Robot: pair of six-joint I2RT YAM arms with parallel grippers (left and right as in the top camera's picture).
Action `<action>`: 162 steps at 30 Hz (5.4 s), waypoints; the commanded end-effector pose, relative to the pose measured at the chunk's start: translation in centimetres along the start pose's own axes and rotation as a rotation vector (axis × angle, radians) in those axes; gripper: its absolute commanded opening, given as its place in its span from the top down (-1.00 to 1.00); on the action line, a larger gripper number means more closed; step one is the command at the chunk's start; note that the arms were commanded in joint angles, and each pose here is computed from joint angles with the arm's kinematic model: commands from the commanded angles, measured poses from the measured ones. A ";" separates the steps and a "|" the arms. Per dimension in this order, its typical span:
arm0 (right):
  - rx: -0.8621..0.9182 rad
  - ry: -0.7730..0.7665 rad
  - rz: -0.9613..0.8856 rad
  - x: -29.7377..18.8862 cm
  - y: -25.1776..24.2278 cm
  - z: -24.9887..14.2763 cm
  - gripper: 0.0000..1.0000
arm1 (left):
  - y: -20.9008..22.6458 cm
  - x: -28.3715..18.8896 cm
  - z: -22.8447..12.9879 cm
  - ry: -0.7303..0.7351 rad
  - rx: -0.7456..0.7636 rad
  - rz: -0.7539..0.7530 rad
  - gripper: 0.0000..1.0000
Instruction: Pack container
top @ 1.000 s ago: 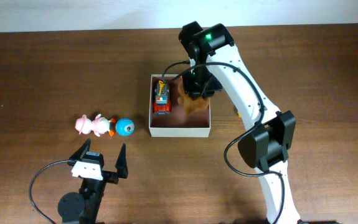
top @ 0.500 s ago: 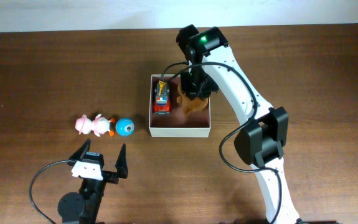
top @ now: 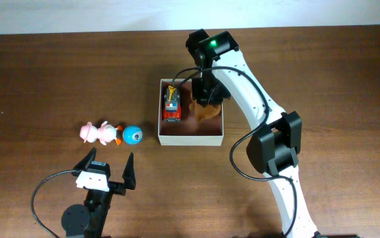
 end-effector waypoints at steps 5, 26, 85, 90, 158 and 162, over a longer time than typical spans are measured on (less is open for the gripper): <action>0.001 -0.016 -0.024 1.0 0.2 0.6 -0.20 | 0.0 0.0 -0.2 0.000 0.012 -0.001 -0.99; -0.043 -0.113 0.072 -2.8 1.8 1.5 -0.31 | 0.0 0.0 -0.2 0.000 0.012 -0.001 -0.99; -0.183 -0.200 -0.032 2.6 5.1 2.1 0.92 | 0.0 0.0 -0.2 0.000 0.012 -0.001 -0.99; -0.167 -0.228 -0.084 2.5 4.2 2.6 0.92 | 0.0 0.0 -0.2 0.000 0.012 -0.001 -0.99; -0.265 -0.269 0.003 3.3 4.1 5.5 0.92 | 0.0 0.0 -0.2 0.000 0.012 -0.001 -0.99; -0.314 -0.252 0.001 3.5 5.2 4.5 0.92 | 0.0 0.0 -0.2 0.000 0.012 -0.001 -0.99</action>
Point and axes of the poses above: each gripper's point midway between its finger pads, its own x axis out along the fingers, its own y axis along the line the jaws close on, z = x × y, the point moved 1 cm from there along -x, back along the fingers, and after that the axes turned 1 degree about x, right-handed, at the moved point
